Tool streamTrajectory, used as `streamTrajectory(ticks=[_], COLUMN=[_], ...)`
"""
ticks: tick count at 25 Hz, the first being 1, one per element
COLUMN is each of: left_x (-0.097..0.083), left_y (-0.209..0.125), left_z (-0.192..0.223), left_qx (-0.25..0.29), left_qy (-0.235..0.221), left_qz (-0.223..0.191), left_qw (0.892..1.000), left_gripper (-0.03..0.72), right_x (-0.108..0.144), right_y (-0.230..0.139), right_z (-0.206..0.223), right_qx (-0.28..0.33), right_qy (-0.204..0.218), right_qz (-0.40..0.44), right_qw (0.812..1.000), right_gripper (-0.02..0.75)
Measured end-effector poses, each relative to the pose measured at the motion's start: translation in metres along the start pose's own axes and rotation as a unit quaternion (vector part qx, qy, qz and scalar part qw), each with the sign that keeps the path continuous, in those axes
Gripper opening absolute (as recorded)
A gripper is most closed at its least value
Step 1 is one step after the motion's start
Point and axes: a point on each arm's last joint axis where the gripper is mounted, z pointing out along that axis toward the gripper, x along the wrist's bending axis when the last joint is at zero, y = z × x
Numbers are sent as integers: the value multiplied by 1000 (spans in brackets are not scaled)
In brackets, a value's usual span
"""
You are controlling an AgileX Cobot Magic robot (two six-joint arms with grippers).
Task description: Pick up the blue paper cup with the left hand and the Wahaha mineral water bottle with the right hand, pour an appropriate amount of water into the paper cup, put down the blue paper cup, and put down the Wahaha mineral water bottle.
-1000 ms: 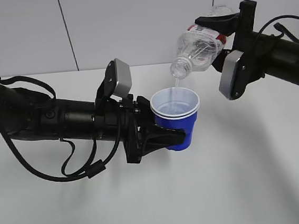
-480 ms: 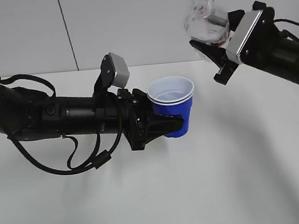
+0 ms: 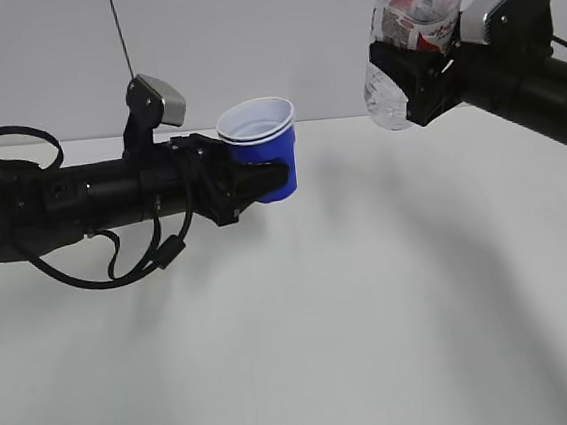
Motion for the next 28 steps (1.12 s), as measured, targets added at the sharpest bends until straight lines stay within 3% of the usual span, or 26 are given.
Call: streamTrajectory(ticks=[5, 11, 18, 28], left_x=[19, 37, 45, 73], left_y=[1, -6, 0, 2], left_z=[-12, -22, -31, -55], left_qx=[-8, 27, 34, 13], left_qy=[41, 89, 115, 179], left_qz=[-9, -6, 3, -24], left_qw=[999, 996, 993, 983], left_gripper=[426, 426, 426, 426], right_x=[-3, -5, 4, 15], right_y=[15, 32, 27, 20], right_z=[-10, -23, -39, -54], right_qx=[36, 56, 89, 112], right_qy=[-18, -36, -47, -51], right_qz=[-4, 13, 65, 98], right_qw=[999, 998, 993, 988], right_gripper=[432, 432, 432, 432])
